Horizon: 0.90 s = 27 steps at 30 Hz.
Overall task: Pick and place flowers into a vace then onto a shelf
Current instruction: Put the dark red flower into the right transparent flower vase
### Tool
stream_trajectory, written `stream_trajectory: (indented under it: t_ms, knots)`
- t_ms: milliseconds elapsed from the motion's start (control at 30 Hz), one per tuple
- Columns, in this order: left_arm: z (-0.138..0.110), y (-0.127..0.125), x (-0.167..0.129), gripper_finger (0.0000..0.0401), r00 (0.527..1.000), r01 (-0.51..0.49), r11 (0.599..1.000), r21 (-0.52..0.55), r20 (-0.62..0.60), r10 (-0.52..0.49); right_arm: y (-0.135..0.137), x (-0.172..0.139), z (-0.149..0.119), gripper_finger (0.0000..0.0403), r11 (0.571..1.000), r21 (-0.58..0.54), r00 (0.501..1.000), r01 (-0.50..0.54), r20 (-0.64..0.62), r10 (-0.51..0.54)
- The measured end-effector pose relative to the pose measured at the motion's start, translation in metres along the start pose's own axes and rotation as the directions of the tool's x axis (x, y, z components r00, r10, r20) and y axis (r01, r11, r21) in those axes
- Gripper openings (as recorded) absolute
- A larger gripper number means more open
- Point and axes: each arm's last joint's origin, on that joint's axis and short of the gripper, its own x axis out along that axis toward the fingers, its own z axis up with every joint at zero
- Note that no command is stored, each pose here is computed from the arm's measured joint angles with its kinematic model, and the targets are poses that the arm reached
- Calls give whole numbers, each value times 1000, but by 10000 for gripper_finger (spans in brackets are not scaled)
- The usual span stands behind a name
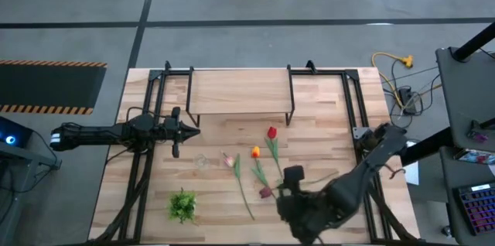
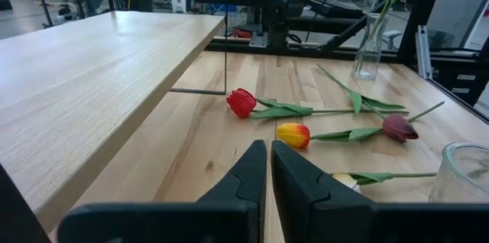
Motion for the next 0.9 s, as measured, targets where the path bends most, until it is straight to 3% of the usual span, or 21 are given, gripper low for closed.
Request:
stream_trajectory:
  t_ms: [133,567,900]
  knots:
    - [0,0,0,5,1000,0,1000,0,0,0,4,29,1,273,999,-15,995,-34,-99,32]
    - [0,0,0,5,1000,0,1000,0,0,0,6,112,-6,244,995,-94,950,34,-306,-61]
    - [0,0,0,5,1000,0,1000,0,0,0,0,164,-20,242,998,-64,888,6,-459,-35]
